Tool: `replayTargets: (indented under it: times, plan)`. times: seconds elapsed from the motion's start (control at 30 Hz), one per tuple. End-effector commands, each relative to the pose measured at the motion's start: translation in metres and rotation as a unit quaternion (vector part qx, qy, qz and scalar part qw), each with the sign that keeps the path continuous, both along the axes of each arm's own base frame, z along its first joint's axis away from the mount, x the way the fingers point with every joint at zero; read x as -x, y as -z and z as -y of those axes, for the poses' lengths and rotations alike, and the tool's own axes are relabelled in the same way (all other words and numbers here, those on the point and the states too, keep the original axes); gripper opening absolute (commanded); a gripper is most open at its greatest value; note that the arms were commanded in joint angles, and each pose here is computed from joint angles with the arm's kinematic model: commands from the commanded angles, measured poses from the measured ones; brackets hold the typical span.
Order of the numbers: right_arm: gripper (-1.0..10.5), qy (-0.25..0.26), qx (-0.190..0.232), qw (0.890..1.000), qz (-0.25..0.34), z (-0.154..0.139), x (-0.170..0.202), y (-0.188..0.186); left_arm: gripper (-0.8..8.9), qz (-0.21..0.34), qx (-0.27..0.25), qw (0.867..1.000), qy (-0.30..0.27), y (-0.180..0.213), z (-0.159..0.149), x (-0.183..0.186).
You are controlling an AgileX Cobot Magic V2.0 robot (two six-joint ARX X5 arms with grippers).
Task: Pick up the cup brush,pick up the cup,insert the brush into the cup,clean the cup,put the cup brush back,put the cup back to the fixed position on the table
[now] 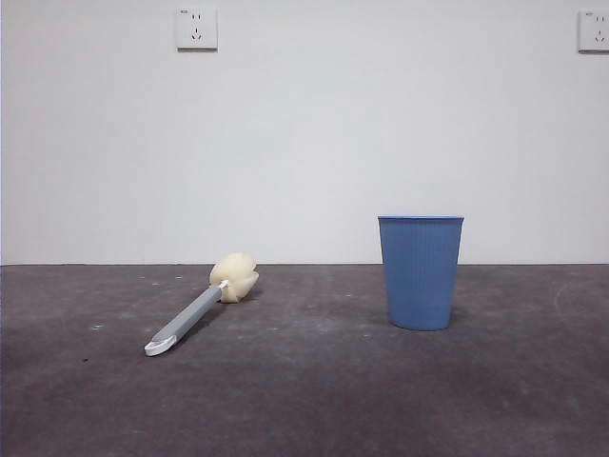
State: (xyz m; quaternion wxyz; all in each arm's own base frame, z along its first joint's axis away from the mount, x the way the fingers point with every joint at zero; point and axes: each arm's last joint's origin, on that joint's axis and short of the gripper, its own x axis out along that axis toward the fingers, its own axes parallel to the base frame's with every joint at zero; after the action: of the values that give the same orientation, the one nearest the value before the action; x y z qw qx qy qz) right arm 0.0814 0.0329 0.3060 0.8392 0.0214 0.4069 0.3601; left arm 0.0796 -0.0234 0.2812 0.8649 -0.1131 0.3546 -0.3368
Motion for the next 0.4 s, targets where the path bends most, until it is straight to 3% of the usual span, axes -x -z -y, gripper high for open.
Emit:
replayTargets:
  times: [0.03,0.4]
  plan:
    - [5.8,0.000,-0.002,1.000,0.003,0.000,0.000,-0.001,5.66,0.001,0.002,1.000,-0.014,-0.003,0.001,-0.009]
    - [5.7,0.000,-0.002,1.000,0.003,0.000,0.000,-0.001,5.66,-0.017,-0.050,0.998,-0.036,-0.012,0.026,-0.074]
